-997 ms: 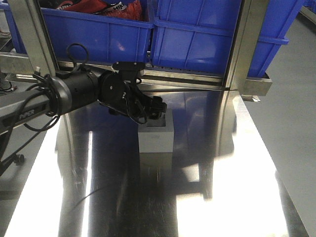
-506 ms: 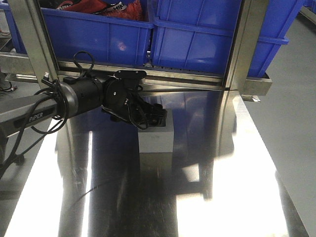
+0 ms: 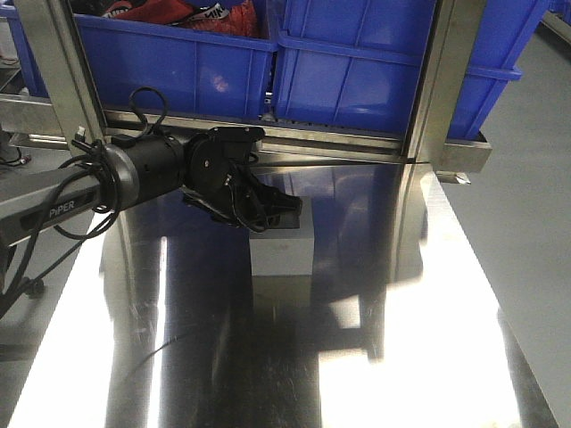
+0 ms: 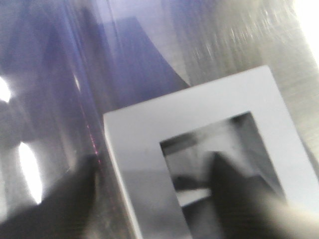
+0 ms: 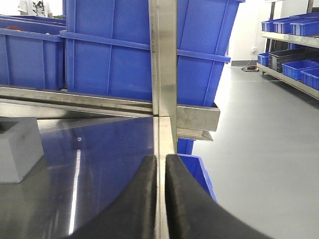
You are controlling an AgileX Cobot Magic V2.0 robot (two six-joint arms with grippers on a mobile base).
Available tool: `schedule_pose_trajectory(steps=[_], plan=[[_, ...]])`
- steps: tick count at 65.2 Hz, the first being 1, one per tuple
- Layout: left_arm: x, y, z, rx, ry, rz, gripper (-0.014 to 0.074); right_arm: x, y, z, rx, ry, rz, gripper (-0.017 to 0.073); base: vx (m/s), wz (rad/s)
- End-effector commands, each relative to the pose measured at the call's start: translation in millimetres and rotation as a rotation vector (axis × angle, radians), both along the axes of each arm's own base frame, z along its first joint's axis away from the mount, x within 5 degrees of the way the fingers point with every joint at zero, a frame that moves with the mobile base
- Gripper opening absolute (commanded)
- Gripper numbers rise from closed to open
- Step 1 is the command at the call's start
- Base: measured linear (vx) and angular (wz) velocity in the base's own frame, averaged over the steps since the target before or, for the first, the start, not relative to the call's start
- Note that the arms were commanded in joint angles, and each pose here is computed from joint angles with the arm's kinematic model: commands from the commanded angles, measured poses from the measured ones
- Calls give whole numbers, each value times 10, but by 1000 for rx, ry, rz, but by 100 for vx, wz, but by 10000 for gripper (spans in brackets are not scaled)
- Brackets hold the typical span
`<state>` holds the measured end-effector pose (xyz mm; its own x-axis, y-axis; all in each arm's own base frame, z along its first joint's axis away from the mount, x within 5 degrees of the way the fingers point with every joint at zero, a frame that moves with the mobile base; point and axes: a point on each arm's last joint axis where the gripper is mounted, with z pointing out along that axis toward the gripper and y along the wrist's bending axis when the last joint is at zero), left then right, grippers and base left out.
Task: Sort gray base to blue bin
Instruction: 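Close the left gripper on the gray base's frame edge, then lift the gray base with the left gripper and pull it back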
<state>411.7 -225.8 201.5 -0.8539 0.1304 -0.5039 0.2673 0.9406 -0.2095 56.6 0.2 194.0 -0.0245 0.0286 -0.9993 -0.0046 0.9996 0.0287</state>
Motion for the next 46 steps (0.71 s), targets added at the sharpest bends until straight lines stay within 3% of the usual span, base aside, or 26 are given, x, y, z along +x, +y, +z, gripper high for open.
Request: schedule_pose_trajectory(steps=[1, 11, 23, 40, 46], plan=[[-38, 9, 288, -16, -43, -8, 167, -10, 0, 89, -13, -91, -2, -4, 0, 0], [-38, 9, 288, -15, -43, -8, -10, -10, 0, 89, -13, -91, -2, -4, 0, 0], [-36, 19, 402, -25, -95, -11, -8, -10, 0, 89, -13, -91, -2, -4, 0, 0], [-262, 37, 1153, -145, -325, -19, -5, -10, 0, 89, -13, -91, -2, -4, 0, 0], [-416, 130, 1392, -182, -416, -17, -5, -10, 0, 89, -13, -91, -2, -4, 0, 0]])
